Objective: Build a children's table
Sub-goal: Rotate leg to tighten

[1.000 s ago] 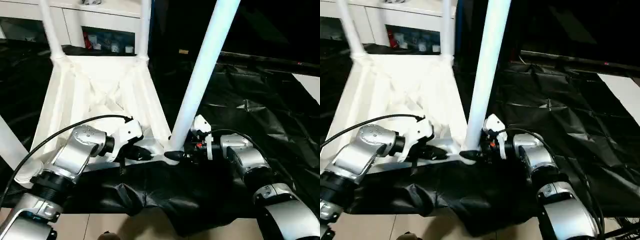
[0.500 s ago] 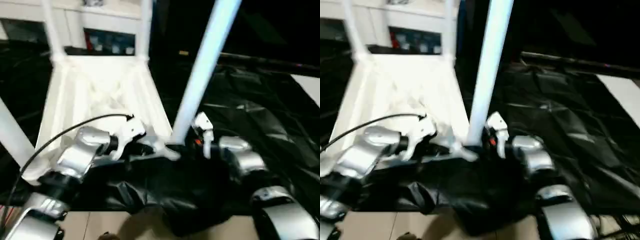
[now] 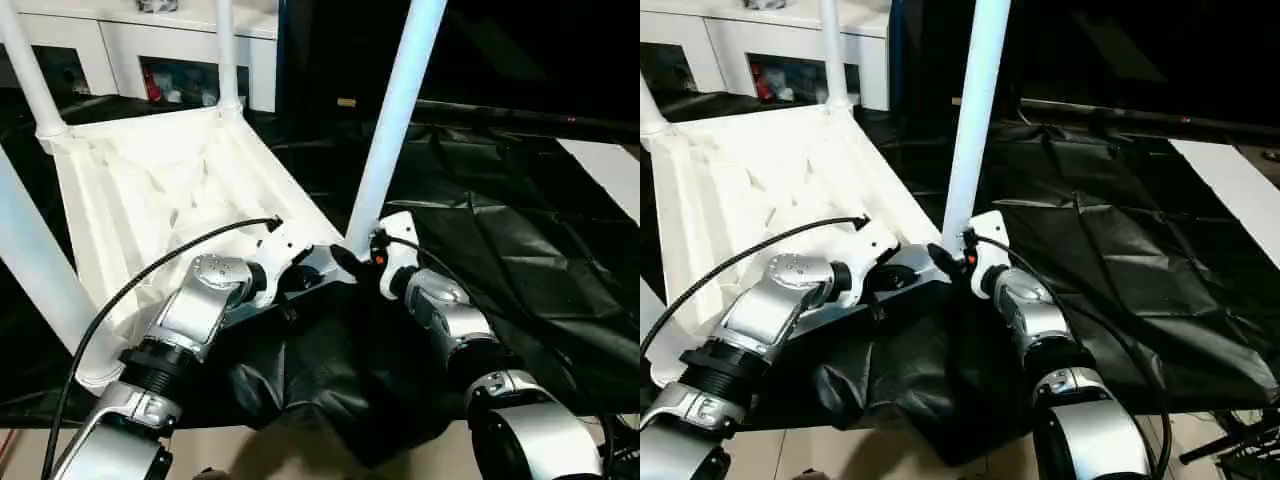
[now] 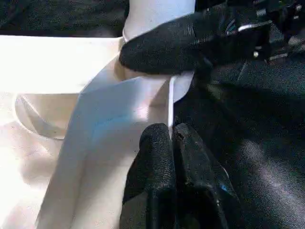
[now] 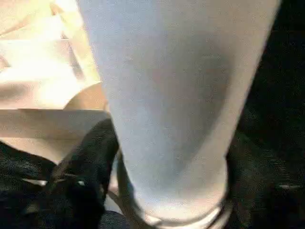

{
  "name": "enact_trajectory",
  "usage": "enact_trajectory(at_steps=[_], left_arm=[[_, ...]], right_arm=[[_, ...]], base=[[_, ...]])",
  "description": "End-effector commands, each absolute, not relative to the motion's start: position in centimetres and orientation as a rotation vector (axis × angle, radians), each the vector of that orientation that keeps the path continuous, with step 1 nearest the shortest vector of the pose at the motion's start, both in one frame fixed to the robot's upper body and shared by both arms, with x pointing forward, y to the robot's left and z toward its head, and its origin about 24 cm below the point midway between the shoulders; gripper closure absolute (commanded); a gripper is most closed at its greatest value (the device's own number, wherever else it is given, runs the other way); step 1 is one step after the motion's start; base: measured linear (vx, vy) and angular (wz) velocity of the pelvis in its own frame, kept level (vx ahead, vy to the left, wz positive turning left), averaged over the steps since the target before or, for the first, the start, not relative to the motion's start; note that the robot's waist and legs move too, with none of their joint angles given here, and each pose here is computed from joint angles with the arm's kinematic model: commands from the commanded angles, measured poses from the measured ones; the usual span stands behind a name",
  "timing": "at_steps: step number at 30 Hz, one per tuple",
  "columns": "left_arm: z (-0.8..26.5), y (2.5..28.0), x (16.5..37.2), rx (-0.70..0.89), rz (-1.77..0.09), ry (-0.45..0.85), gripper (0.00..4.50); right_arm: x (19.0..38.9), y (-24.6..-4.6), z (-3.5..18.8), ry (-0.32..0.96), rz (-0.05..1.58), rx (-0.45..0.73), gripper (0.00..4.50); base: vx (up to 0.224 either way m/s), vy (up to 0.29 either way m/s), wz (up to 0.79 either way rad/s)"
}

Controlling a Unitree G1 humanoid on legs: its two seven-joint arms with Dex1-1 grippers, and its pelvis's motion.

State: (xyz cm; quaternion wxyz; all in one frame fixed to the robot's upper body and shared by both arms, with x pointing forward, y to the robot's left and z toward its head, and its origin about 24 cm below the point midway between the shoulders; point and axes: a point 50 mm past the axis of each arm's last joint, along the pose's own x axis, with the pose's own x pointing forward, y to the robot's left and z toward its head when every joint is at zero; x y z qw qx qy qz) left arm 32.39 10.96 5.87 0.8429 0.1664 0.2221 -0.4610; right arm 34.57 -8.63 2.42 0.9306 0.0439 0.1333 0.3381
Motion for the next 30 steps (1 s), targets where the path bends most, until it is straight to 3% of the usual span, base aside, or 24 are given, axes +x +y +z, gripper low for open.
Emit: enact_trajectory(at_steps=[1,8,16,30], left_arm=[[7.1,8.3,31.7,0.342,-1.139,0.365,4.50],[6.4,10.5,31.0,0.372,-1.215,0.445,4.50],[6.9,12.3,30.2,0.374,-1.343,0.461,4.50],[7.0,13.1,30.2,0.393,-1.350,0.475,4.50]], right_arm=[[33.6,-5.9,2.5,0.274,0.896,0.064,0.95],[32.4,-8.7,2.5,0.312,1.220,-0.081,0.79],[31.4,-11.4,2.7,0.389,1.409,-0.082,0.79],[30.6,-10.9,2.3,0.411,1.472,-0.048,1.77]], base=[[0.000,0.000,0.00],[0.009,0.000,0.00],[0.000,0.000,0.00],[0.000,0.000,0.00]])
